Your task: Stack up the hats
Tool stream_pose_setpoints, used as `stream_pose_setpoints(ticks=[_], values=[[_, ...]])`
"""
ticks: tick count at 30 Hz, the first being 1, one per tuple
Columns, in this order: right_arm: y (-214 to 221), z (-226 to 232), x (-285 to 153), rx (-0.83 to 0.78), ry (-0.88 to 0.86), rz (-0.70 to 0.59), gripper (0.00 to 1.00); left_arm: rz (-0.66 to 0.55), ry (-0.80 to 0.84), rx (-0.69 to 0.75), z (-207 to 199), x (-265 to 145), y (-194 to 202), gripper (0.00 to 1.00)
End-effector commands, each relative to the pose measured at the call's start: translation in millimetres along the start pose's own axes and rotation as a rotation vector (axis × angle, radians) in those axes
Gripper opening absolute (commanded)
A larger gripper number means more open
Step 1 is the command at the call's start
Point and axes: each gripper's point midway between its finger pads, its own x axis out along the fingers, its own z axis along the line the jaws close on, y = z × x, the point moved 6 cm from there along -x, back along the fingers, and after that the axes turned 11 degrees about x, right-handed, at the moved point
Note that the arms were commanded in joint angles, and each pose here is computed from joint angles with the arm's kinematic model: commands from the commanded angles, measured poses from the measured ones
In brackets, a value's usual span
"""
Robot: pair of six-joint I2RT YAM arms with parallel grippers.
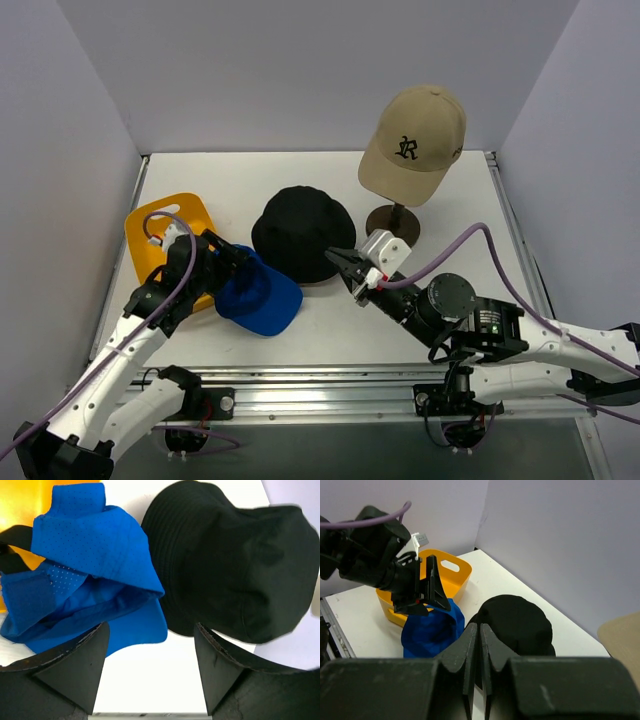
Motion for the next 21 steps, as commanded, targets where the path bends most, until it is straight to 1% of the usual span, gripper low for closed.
stream_pose_setpoints(ticks=[1, 2, 4, 13, 14, 16, 18, 20, 21], values=[[-23, -7, -11, 0.094, 0.023, -0.091, 0.04, -0.072, 0.055, -0.151, -10, 11, -5, 0.77], [-23, -7, -11, 0.094, 0.023, -0.091, 0.04, -0.076, 0.053, -0.159, -10, 14, -5, 0.77], [-23, -9, -13, 0.096, 0.028, -0.090, 0.03, -0.088, 0.025, -0.169, -9, 22, -6, 0.80], [-21, -8, -13, 0.104, 0.044, -0.077, 0.03, -0.102, 0.000, -0.160, -29, 45, -19, 0.80], [-22, -8, -14, 0.108, 0.044, -0.078, 0.03, -0.098, -0.018, -0.154, -28, 49, -18, 0.77], [-23, -10, -16, 0.114, 0.048, -0.076, 0.03, -0.114, -0.037, -0.159, -26, 52, -20, 0.76], [-24, -13, -19, 0.124, 0.061, -0.080, 0.03, -0.151, -0.054, -0.152, -23, 53, -24, 0.69], [-24, -15, -20, 0.131, 0.077, -0.083, 0.03, -0.180, -0.052, -0.148, -23, 49, -28, 0.61], [-23, -17, -22, 0.137, 0.097, -0.084, 0.03, -0.199, -0.058, -0.138, -21, 48, -31, 0.52]])
